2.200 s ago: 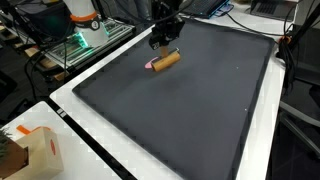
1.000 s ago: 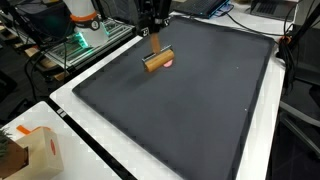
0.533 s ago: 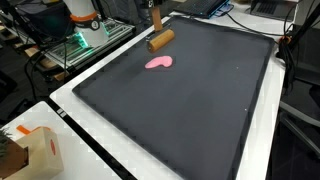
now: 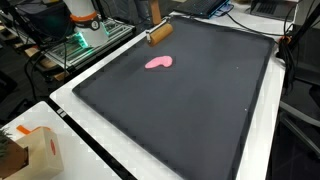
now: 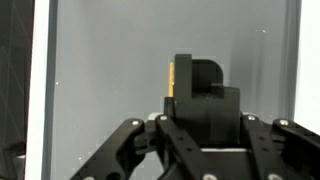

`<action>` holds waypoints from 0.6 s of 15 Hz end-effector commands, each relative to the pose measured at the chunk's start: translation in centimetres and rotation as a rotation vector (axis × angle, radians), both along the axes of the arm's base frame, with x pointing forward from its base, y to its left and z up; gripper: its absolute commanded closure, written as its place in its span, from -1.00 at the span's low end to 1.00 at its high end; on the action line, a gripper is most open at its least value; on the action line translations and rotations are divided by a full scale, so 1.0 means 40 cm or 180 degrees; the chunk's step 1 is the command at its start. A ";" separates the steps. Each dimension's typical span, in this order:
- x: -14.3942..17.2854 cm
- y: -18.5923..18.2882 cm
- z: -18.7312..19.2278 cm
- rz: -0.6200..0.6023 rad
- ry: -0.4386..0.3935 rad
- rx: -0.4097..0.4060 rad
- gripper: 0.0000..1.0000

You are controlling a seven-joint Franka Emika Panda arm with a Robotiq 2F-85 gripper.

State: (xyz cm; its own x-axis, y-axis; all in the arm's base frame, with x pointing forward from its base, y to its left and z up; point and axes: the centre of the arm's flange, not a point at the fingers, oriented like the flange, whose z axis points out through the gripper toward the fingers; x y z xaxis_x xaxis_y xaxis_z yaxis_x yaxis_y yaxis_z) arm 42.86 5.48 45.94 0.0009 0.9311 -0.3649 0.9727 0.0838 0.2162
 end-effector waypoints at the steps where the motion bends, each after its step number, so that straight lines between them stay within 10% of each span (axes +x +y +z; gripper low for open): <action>1: 0.000 0.000 0.000 0.0001 0.0000 0.0000 0.02; 2: 0.001 -0.002 -0.009 0.0052 -0.0033 -0.0013 0.52; 9: -0.029 -0.010 -0.131 0.0807 0.0224 0.0123 0.52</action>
State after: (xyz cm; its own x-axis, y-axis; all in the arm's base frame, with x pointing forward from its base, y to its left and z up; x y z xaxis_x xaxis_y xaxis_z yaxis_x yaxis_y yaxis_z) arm 42.73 5.96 42.64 -0.1493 0.9201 -0.3620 0.9564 0.2274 0.1834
